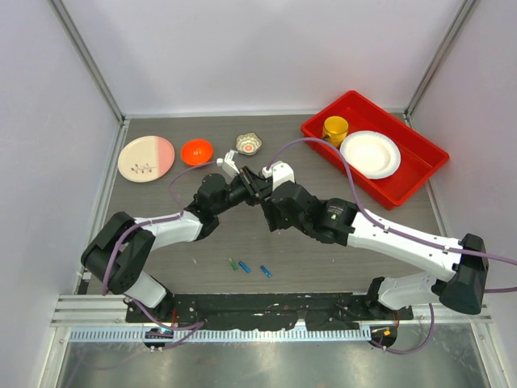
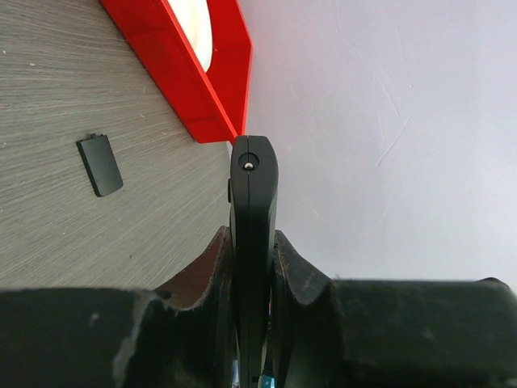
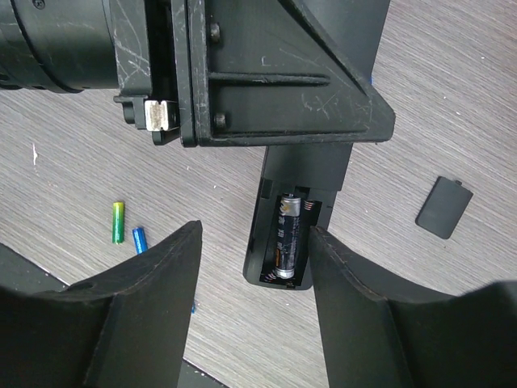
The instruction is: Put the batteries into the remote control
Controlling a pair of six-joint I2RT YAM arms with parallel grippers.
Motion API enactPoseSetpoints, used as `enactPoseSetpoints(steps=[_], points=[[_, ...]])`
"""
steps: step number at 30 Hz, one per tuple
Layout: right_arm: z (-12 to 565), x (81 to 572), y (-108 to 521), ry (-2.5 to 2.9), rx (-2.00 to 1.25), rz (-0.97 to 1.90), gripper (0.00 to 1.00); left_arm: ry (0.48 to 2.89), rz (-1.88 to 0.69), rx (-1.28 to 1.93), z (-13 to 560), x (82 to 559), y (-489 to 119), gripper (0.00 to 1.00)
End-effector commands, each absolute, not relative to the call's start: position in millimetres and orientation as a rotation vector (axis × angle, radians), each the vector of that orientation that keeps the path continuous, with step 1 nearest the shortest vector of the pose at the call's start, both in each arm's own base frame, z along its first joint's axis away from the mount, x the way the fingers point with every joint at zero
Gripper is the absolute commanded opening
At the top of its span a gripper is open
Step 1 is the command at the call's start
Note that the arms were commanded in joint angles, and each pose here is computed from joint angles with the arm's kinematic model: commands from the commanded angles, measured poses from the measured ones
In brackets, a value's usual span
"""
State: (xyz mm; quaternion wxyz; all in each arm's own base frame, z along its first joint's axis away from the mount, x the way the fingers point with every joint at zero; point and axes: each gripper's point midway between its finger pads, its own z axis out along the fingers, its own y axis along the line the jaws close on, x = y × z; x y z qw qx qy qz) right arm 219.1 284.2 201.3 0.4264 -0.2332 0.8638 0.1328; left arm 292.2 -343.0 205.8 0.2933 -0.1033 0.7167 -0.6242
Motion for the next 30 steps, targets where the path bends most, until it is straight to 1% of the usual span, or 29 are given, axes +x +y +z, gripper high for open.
enactPoseSetpoints(steps=[1,3,7,19,30], points=[[201,222,291,2.139,-0.573,0.345,0.59,1.769,-1.741,-0.208,250,289,-344,0.0],[198,223,291,2.146,-0.573,0.343,0.55,1.769,-1.744,-0.21,250,289,-344,0.0],[196,221,293,2.154,-0.571,0.348,0.53,1.764,-1.746,-0.214,250,289,-344,0.0],[201,223,294,2.144,-0.554,0.359,0.57,1.817,-1.693,-0.235,238,293,-343,0.0],[202,221,295,2.144,-0.548,0.382,0.57,1.848,-1.649,-0.239,231,296,-343,0.0]])
